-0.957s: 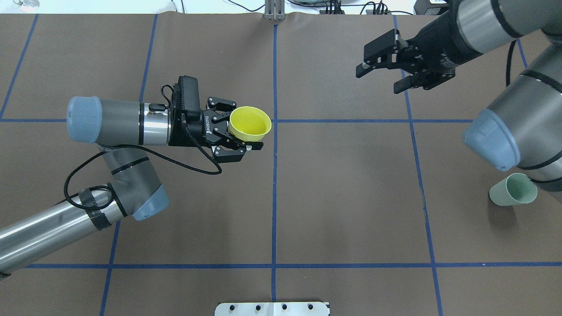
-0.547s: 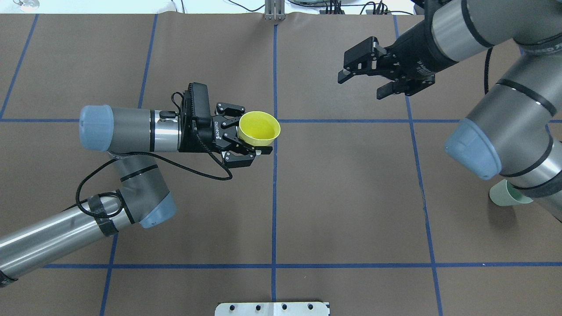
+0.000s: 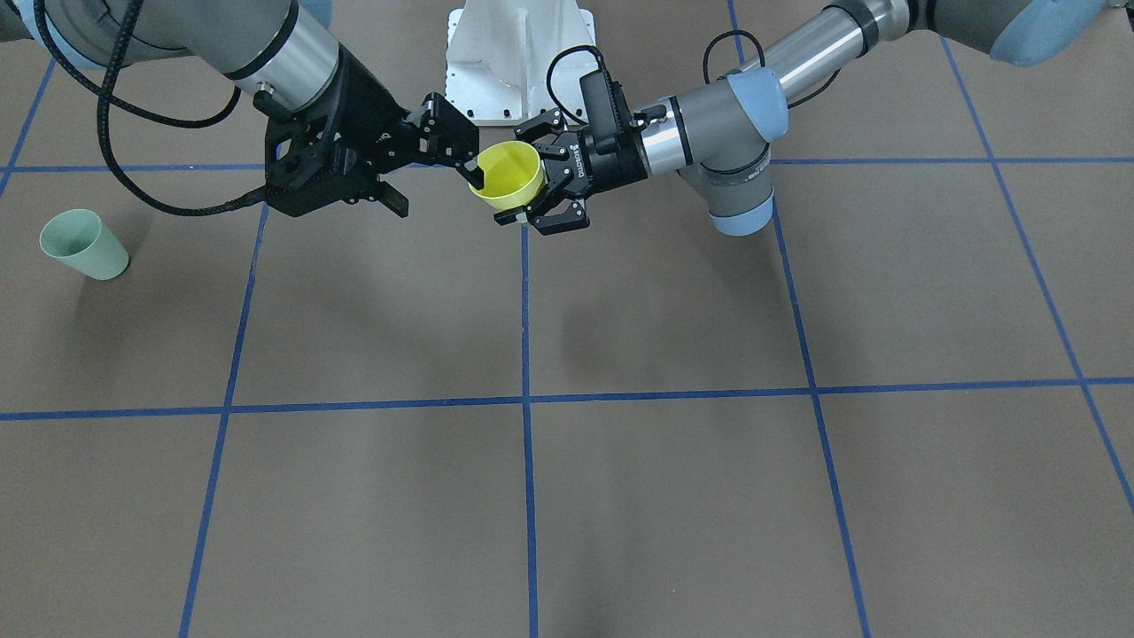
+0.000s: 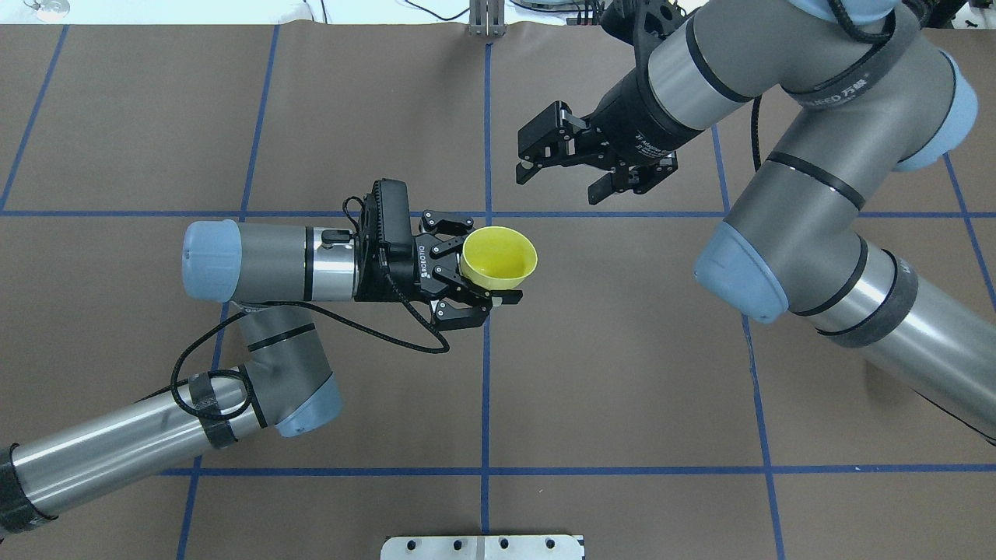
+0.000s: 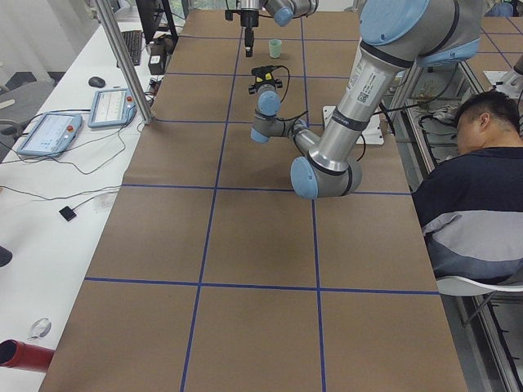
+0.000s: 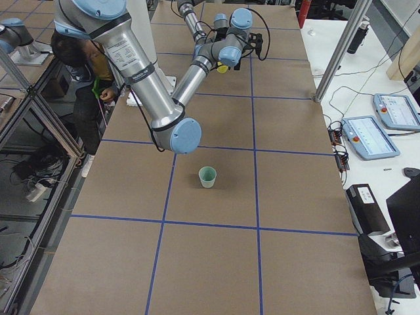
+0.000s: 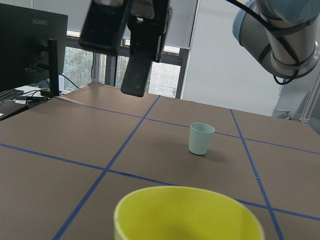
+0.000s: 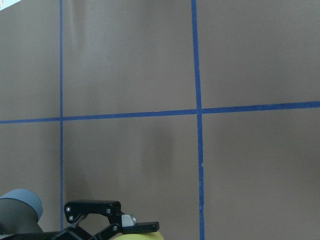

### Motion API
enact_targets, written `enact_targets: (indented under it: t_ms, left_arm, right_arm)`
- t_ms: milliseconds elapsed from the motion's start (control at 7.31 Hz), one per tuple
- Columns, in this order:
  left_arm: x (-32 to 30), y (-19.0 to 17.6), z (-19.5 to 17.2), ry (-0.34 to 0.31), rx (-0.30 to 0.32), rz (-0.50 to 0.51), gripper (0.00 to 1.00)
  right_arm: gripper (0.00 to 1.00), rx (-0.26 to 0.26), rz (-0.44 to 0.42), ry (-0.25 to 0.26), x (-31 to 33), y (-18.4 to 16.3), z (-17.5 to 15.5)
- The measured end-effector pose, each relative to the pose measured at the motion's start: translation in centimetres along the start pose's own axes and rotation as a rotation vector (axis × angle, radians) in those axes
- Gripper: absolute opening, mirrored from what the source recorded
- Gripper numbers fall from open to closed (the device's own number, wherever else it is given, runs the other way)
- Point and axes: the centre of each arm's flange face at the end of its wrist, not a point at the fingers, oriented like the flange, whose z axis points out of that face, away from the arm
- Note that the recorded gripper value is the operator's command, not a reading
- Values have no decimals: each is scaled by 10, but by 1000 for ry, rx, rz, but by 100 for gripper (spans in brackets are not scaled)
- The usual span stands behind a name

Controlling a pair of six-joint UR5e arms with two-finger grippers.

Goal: Transfer and stack yellow cup on green cup

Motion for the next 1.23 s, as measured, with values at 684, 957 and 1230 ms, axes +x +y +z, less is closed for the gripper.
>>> enact_targets:
  t_ms: [684, 957, 1230]
  left_arm:
    - [11, -1, 3, -4, 68, 8, 1]
    - [12, -1, 4, -5, 70, 8, 1]
    - [12, -1, 5, -4, 71, 8, 1]
  right_arm:
    - [100, -52, -16, 30, 0, 19, 25]
    - [100, -61, -18, 36, 0, 25, 32]
    - [100, -65, -22, 39, 0, 30, 38]
